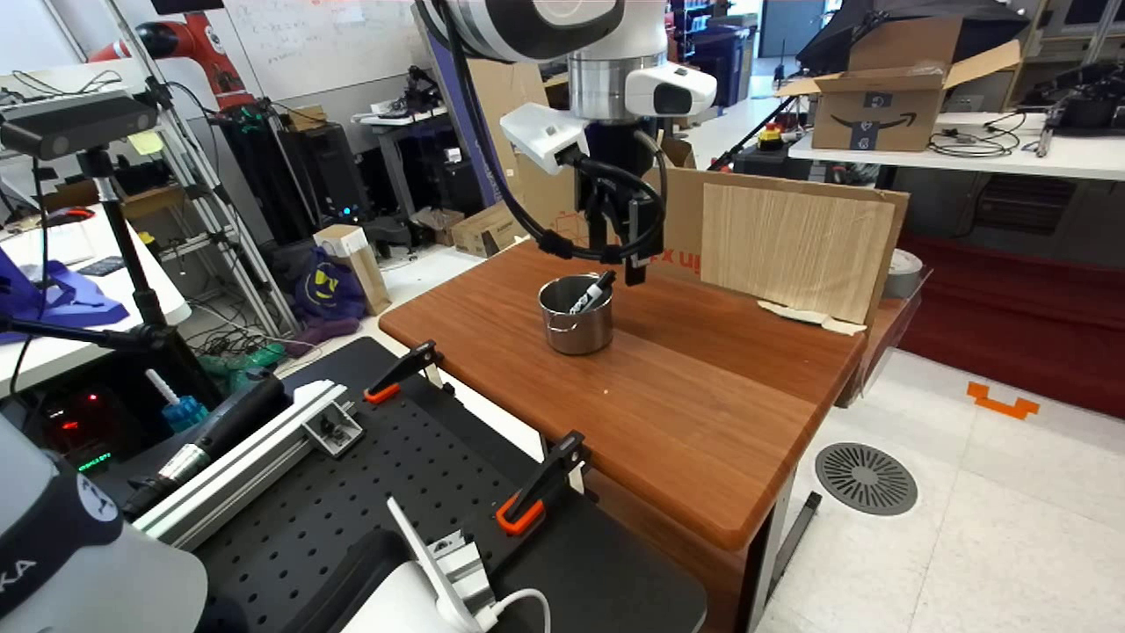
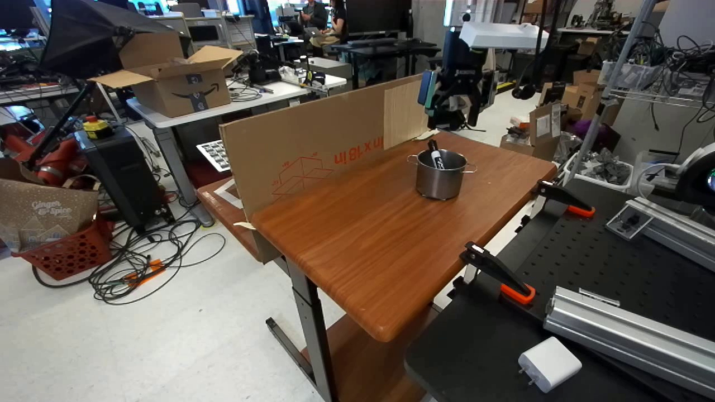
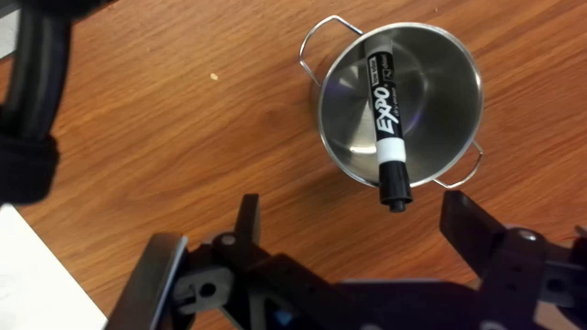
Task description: Remove the marker from the pot and put it on the table
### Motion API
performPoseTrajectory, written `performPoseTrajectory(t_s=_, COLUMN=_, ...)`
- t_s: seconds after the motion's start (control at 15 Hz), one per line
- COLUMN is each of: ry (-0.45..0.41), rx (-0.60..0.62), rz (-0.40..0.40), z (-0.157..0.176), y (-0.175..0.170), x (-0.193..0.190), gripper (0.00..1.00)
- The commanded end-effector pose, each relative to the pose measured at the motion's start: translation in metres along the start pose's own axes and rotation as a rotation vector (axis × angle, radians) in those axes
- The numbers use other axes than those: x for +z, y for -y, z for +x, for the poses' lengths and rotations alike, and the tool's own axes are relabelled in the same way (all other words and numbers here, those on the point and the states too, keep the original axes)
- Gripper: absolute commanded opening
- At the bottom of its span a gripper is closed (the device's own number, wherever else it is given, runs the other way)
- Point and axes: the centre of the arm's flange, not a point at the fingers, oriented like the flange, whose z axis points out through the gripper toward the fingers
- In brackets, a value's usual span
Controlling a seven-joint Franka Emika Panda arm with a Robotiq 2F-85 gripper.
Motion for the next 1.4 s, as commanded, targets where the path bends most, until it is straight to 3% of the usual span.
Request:
performPoseTrajectory(t_s=0.0, ry=0.011, rx=0.005, rz=-0.034, z=0.016, y=0.013, x=0.013, gripper=1.0)
performPoseTrajectory(t_s=0.33, ry=0.027, rx=-0.022, rz=-0.051, z=0.018, y=0.025, x=0.025, gripper=1.0)
performPoseTrajectory(t_s=0.4, ry=0.027, rx=-0.031, rz=-0.05, z=0.017, y=0.027, x=0.027, gripper=0.75)
performPoseTrajectory(t_s=0.53, ry=0.028, rx=-0.041, rz=-0.054, z=0.016, y=0.029, x=0.028, gripper=0.68)
performPoseTrajectory(t_s=1.07, ry=0.028, rx=-0.066, rz=-0.068, z=0.016, y=0.03, x=0.028, gripper=0.05)
performPoseTrajectory(t_s=1.13, ry=0.026, rx=-0.068, rz=-0.066, z=0.016, y=0.03, x=0.027, gripper=0.01)
performPoseTrajectory(t_s=1.33, ry=0.01, rx=-0.073, rz=-0.057, z=0.013, y=0.03, x=0.02, gripper=0.05)
